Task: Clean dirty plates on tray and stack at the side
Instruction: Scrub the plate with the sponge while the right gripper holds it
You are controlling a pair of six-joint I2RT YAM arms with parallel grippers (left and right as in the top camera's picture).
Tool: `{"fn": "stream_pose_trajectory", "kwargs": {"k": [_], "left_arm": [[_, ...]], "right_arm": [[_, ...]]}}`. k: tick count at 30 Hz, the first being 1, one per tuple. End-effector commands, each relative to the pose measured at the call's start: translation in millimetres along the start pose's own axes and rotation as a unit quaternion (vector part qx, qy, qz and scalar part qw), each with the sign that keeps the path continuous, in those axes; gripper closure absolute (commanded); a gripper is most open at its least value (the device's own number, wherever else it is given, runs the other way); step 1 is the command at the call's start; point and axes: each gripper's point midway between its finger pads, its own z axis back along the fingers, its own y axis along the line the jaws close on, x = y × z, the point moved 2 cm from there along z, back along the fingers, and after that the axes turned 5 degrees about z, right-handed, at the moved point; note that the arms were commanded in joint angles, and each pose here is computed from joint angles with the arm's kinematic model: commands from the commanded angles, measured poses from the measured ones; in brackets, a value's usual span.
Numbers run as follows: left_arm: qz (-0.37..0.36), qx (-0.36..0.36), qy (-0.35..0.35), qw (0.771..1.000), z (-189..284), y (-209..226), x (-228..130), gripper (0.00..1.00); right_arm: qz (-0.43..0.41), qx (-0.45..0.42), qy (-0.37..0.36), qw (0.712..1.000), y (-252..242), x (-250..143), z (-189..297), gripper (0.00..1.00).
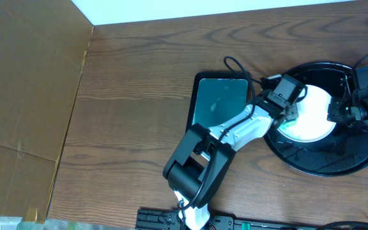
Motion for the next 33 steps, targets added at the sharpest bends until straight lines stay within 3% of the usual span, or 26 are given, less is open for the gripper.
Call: {"fn": "stream_pose_trajectory", "kwargs": {"k": [1,9,12,20,26,33], "left_arm": [[-0.004,0.060,-0.049,0.997,2.9,32.9,27.9,0.93],[0.077,-0.078,-0.028,0.994,32.1,-20.8,38.9,0.93],[0.093,-0.085,-0.007,0.992,23.7,-27.1,26.5,0.93],[0.051,-0.081,0.025,0.995,4.3,-45.9,-16.5,0.93],[-0.011,-0.055,0.045,0.997,4.0,-39.8,-37.4,0.93],[-0.151,0.088,-0.019,0.984,2.8,13.7,-21.1,0.93]], "right_arm": [[-0.006,-0.022,0.026,0.999,-9.1,-14.4,-17.4,0.99],[-0.006,-0.022,0.026,0.999,-9.0,-14.4,-17.4,0.99],[-0.006,-0.022,0.025,0.999,-8.9,-14.1,-17.4,0.99],[-0.006,-0.022,0.025,0.999,-8.9,-13.8,-17.4,0.99],[-0.005,-0.021,0.022,1.000,-8.5,-12.7,-17.5,0.99],[-0.005,-0.022,0.024,0.999,-8.7,-13.4,-17.4,0.99]]}}
